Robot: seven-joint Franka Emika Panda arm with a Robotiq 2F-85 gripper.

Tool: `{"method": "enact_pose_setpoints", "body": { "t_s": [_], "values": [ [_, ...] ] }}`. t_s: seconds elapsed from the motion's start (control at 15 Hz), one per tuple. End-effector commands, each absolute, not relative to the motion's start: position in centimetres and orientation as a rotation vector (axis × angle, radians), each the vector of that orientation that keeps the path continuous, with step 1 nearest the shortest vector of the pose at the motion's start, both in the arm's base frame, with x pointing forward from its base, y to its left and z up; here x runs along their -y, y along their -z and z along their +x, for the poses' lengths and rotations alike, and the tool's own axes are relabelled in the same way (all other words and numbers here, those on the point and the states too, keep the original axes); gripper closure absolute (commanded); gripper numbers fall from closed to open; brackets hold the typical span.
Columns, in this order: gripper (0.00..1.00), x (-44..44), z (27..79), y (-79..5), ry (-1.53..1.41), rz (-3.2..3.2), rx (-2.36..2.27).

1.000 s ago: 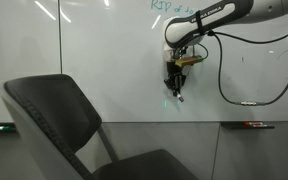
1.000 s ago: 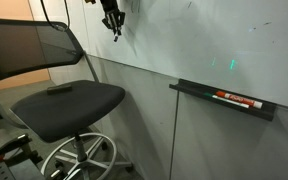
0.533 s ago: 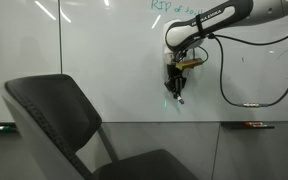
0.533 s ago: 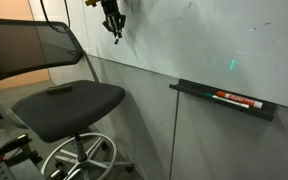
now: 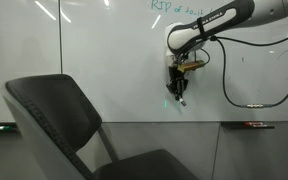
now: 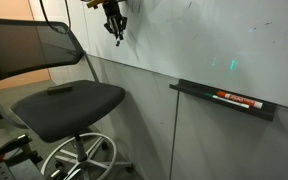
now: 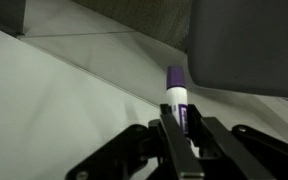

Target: Use the marker on the chair to draw a smiley face on the whiteboard

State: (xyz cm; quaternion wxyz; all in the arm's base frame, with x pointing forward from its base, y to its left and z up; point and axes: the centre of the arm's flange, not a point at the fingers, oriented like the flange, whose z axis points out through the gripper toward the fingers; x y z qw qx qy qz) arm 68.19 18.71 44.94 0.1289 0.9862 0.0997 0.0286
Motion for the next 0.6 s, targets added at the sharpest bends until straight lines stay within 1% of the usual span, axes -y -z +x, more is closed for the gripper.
{"method": "enact_pose_setpoints", "body": {
  "t_s": [0.0,0.53],
  "values": [
    [0.94,-14.3,70.9,-44.8,-0.173,2.881,-0.243],
    [0.94,-10.6,71.0,-45.3,-0.158,2.857,-0.174]
  ]
}}
